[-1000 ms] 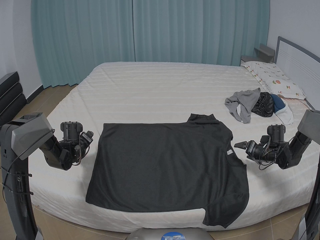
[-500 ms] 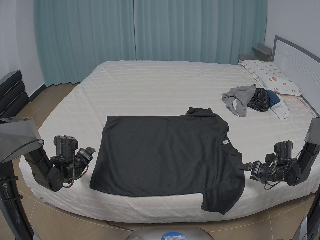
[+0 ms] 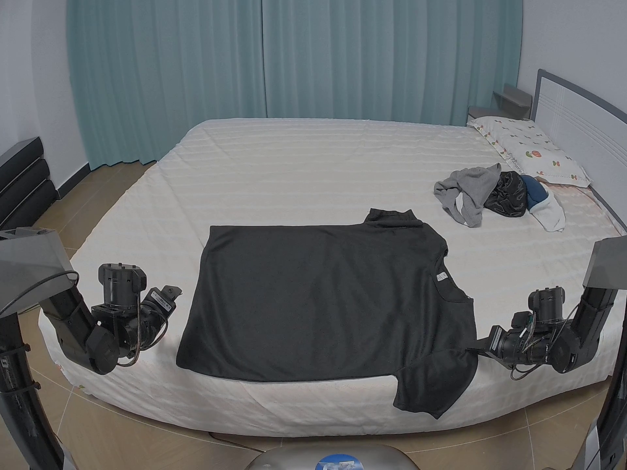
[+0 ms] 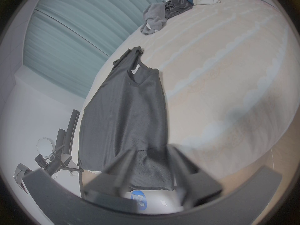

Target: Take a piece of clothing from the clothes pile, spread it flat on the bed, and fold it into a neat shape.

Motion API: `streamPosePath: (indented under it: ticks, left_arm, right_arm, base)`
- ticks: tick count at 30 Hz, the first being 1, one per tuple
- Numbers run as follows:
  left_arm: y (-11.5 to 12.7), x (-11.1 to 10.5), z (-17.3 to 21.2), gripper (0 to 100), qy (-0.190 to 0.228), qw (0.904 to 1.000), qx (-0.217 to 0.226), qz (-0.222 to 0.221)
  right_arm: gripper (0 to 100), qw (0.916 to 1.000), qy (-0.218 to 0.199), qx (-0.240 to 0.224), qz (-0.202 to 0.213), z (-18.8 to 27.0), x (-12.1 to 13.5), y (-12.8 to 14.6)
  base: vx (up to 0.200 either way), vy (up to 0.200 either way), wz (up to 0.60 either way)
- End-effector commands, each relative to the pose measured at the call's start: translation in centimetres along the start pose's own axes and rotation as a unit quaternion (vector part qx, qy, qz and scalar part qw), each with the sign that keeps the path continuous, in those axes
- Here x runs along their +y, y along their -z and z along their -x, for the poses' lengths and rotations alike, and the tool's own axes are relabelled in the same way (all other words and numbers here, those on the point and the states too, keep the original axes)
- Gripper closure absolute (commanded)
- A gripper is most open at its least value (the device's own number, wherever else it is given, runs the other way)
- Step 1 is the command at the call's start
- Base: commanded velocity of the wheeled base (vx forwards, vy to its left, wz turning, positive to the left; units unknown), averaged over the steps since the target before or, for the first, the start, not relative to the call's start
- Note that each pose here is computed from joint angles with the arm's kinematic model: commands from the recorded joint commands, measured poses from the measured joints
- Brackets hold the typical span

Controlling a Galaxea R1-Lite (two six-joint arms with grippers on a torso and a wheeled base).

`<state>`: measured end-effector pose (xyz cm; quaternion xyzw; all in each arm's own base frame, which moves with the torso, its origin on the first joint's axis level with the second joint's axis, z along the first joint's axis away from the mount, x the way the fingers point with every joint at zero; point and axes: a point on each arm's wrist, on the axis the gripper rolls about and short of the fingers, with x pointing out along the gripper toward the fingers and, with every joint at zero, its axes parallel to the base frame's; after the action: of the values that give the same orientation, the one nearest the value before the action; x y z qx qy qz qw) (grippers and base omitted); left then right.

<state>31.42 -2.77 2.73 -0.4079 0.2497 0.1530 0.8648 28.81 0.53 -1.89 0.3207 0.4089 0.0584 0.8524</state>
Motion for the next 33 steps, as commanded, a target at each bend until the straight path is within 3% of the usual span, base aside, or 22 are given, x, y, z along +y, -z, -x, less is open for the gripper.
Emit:
streamPosePath:
  ticks: [1,8,33]
  left_arm:
    - [0.0,0.0,0.1,0,-0.001,1.0,-0.001,0.0]
    - [0.1,-0.3,1.2,0,0.007,1.0,0.0,-0.004]
    - [2.0,1.2,1.3,0,-0.039,0.9975,0.048,-0.034]
  right_arm:
    - [100,0.9998,0.01,0.014,-0.003,-0.5,-0.5,0.6]
    - [100,0.9999,0.013,0.002,-0.007,1.4,-0.4,0.6]
    - [100,0.9994,0.031,0.015,0.0,2.6,-1.3,1.5]
  base:
    - [0.0,0.0,0.0]
    - [0.0,0.0,0.0]
    - [0.0,0.0,0.0]
